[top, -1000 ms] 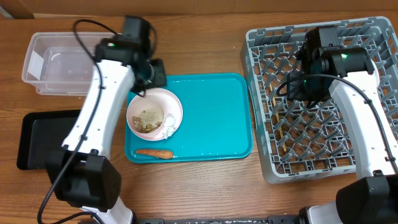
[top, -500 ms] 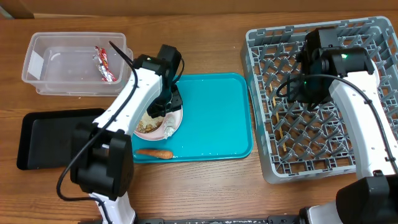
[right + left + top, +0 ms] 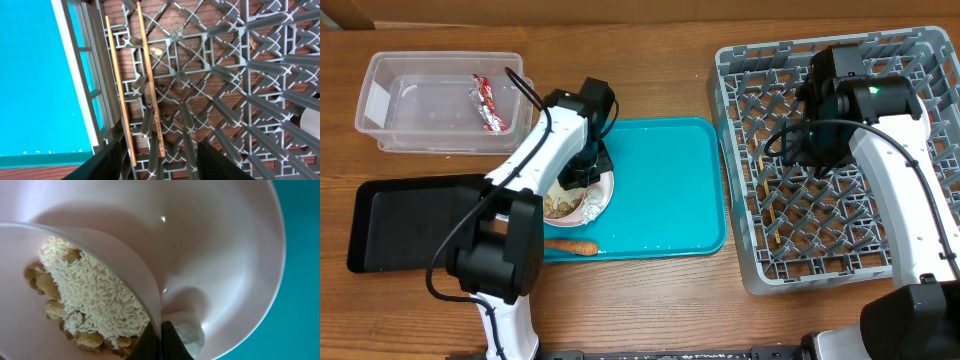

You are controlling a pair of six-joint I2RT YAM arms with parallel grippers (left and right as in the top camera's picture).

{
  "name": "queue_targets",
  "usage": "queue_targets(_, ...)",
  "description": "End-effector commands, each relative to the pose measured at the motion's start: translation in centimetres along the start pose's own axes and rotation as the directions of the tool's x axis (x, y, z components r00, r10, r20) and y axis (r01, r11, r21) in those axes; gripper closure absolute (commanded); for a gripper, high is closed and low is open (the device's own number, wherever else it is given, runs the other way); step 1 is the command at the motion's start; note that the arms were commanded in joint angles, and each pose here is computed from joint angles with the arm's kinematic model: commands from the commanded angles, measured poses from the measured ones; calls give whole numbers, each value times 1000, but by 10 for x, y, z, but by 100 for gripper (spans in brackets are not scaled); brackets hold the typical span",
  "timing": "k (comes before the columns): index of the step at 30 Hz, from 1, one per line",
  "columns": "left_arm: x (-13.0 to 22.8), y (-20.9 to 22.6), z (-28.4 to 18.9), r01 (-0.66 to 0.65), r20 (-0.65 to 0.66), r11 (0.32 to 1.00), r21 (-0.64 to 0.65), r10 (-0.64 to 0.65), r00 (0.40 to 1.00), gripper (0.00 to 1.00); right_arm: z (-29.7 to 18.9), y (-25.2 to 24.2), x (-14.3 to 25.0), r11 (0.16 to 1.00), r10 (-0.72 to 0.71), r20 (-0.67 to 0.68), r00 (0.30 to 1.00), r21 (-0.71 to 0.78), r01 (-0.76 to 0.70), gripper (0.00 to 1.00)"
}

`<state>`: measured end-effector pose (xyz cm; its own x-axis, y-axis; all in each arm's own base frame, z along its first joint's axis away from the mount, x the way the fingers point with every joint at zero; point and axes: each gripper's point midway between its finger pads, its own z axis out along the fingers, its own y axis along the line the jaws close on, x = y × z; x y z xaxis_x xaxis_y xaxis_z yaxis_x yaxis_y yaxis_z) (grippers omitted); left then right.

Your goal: Sort waste into correct bins and load items into the dishwasher

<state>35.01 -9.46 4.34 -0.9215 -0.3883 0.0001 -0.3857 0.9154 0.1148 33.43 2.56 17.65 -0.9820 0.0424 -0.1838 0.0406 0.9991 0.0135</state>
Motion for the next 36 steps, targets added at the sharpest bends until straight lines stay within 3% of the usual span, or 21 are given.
queue_targets(1,-17,0,-48,4,72,998,59,-9,997,96,-11,3,-5,1000,3,39,999,-14,-2,49)
queue_targets(9,-3,30,-123,13,136,994,112,-28,990,96,-11,2,-6,1000,3,40,999,-13,-2,49)
queue_targets(16,0,73,-148,-2,156,991,132,-19,988,96,-11,2,-6,1000,2,40,999,-13,-2,49)
queue_targets(23,-11,107,-147,-31,139,960,278,-8,990,96,-11,2,-6,1000,3,40,999,-13,-2,49)
queue_targets(30,-23,129,-120,-89,122,846,525,28,992,96,-11,3,-6,1000,2,40,999,-13,-2,50)
queue_targets(36,-30,150,-109,-133,183,698,704,2,983,96,-11,3,-6,1000,2,40,999,-13,-2,50)
